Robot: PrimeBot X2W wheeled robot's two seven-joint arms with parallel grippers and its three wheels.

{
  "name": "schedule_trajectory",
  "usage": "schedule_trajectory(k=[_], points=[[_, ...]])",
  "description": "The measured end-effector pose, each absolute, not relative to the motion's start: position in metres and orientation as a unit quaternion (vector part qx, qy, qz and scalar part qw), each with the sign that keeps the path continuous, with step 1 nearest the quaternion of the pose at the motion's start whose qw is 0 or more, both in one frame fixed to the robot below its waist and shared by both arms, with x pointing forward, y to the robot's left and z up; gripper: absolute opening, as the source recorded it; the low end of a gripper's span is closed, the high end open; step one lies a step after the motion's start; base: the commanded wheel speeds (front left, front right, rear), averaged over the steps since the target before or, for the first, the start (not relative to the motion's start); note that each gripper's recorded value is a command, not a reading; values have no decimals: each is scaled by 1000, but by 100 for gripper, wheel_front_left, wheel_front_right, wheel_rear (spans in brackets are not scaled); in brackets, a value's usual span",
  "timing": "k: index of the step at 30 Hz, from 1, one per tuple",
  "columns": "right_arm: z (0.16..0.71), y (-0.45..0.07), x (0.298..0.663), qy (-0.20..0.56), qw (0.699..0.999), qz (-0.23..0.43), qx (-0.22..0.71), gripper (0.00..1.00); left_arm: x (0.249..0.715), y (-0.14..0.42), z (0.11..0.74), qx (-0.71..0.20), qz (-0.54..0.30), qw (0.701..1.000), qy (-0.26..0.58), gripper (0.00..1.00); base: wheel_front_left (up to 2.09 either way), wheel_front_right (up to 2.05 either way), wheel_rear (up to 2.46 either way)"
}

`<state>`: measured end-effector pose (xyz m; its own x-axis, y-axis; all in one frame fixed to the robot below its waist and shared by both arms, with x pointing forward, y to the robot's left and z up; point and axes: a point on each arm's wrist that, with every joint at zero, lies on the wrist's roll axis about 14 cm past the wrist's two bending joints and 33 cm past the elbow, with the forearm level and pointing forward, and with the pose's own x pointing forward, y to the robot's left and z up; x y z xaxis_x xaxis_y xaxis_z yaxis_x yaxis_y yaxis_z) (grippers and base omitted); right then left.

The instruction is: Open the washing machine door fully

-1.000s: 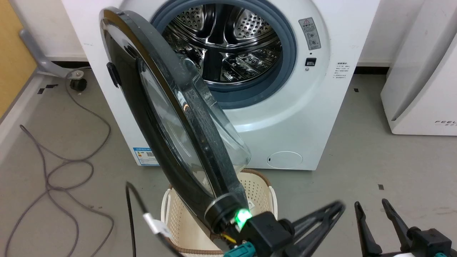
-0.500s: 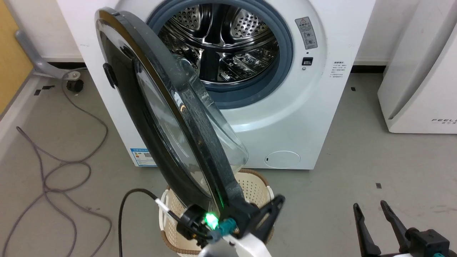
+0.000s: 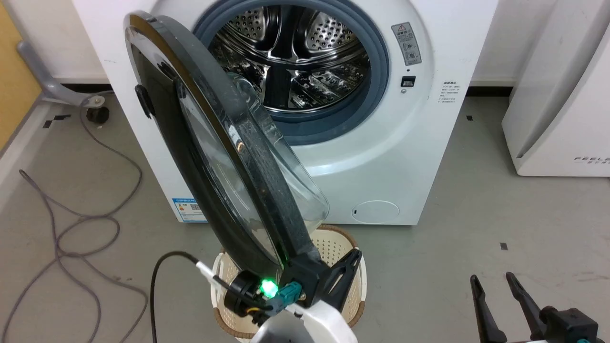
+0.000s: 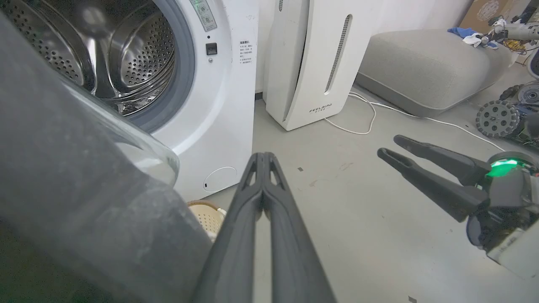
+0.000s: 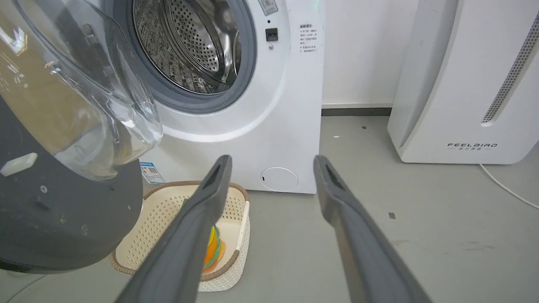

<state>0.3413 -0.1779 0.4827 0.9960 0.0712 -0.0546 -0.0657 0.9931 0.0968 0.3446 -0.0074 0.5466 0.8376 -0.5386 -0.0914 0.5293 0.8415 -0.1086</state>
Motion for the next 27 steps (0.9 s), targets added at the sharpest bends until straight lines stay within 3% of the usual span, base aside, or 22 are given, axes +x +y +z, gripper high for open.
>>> schedule_trajectory(k=[9, 27], points=[[477, -175, 342, 37, 997, 39, 50, 100, 331, 14, 536, -46, -246, 966, 70, 0, 0, 0, 0], [479, -139, 360, 38, 994, 96, 44, 100, 287, 98, 527, -51, -103, 990, 79, 0, 0, 0, 0]])
